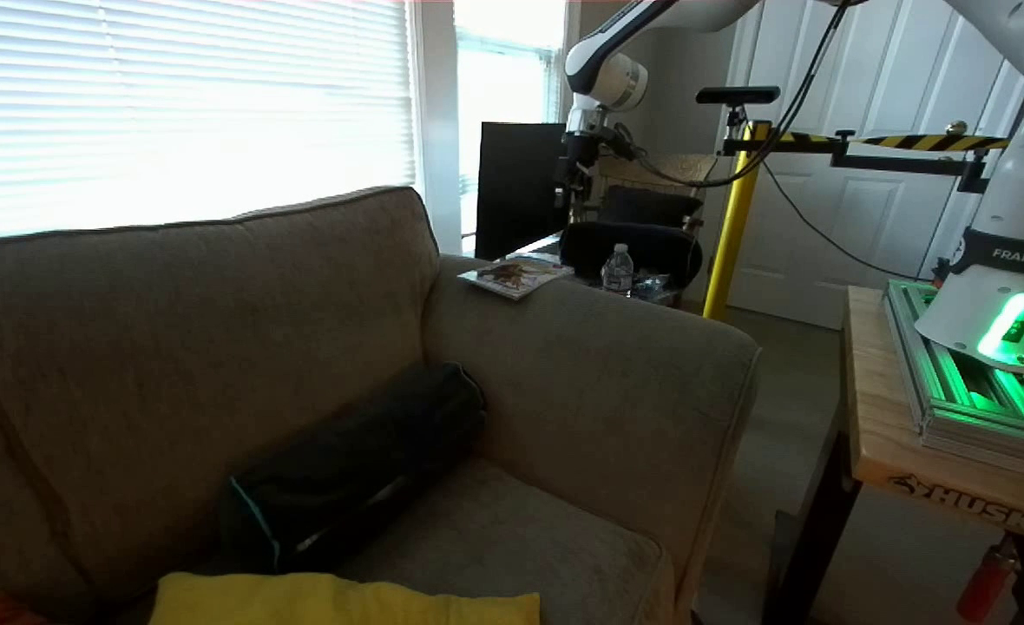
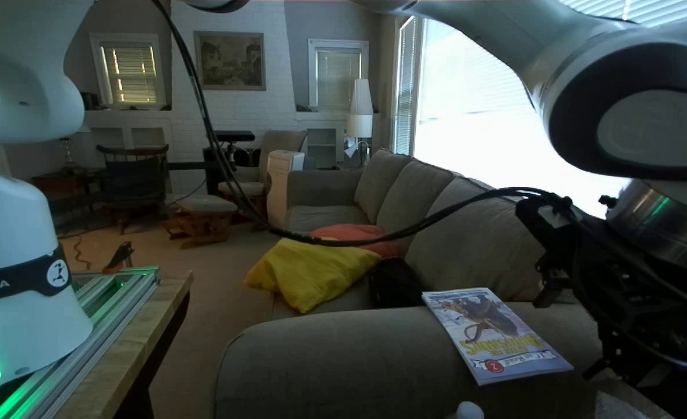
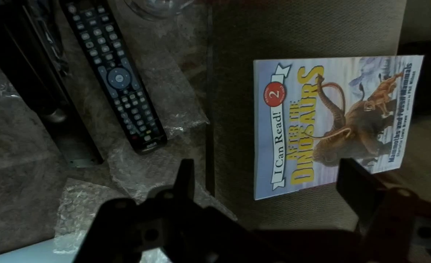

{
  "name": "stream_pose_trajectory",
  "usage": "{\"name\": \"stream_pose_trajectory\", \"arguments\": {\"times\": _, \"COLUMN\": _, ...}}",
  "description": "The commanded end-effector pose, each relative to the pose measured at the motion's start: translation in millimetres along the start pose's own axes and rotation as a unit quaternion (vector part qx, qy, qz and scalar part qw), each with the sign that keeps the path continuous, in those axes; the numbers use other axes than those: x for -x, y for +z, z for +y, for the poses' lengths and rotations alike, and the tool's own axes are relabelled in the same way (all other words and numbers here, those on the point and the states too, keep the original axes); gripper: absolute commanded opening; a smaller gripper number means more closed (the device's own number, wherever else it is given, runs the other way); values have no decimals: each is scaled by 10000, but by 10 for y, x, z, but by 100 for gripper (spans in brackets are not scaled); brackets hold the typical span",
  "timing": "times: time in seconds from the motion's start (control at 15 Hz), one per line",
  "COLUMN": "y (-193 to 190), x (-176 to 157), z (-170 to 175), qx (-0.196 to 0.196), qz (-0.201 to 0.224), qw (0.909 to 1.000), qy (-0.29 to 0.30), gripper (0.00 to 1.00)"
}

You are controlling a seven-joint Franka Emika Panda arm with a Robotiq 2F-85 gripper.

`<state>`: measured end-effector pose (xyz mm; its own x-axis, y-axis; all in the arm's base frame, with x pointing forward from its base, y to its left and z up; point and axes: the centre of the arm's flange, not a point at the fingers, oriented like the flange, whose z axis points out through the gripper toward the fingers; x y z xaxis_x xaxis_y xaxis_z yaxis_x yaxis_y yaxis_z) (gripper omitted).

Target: Pick the magazine up from the arm rest and place it in front of the monitor

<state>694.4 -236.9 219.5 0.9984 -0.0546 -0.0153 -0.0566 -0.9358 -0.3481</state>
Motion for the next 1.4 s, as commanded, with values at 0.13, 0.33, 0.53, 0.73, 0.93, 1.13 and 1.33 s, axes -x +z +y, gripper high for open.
{"name": "stream_pose_trajectory", "arguments": {"times": 0.13, "y": 399, "x": 41, "z": 77, "qx": -793, "qz": -159, "qw": 9965, "qy": -210, "gripper": 100}}
{"name": "stream_pose_trajectory", "arguments": {"times": 0.33, "y": 654, "x": 15, "z": 230, "qx": -1075, "qz": -385, "qw": 9935, "qy": -38, "gripper": 100}}
{"name": "stream_pose_trajectory", "arguments": {"times": 0.53, "y": 889, "x": 10, "z": 366, "qx": -1299, "qz": -615, "qw": 9895, "qy": 136, "gripper": 100}}
{"name": "stream_pose_trajectory", "arguments": {"times": 0.73, "y": 1055, "x": -25, "z": 456, "qx": -1445, "qz": -686, "qw": 9866, "qy": 308, "gripper": 100}}
{"name": "stream_pose_trajectory", "arguments": {"times": 0.93, "y": 1155, "x": -73, "z": 471, "qx": -1567, "qz": -525, "qw": 9852, "qy": 463, "gripper": 100}}
{"name": "stream_pose_trajectory", "arguments": {"times": 1.13, "y": 1264, "x": -144, "z": 390, "qx": -1872, "qz": -430, "qw": 9808, "qy": 332, "gripper": 100}}
{"name": "stream_pose_trajectory", "arguments": {"times": 1.33, "y": 1426, "x": -194, "z": 238, "qx": -2223, "qz": -384, "qw": 9740, "qy": 205, "gripper": 100}}
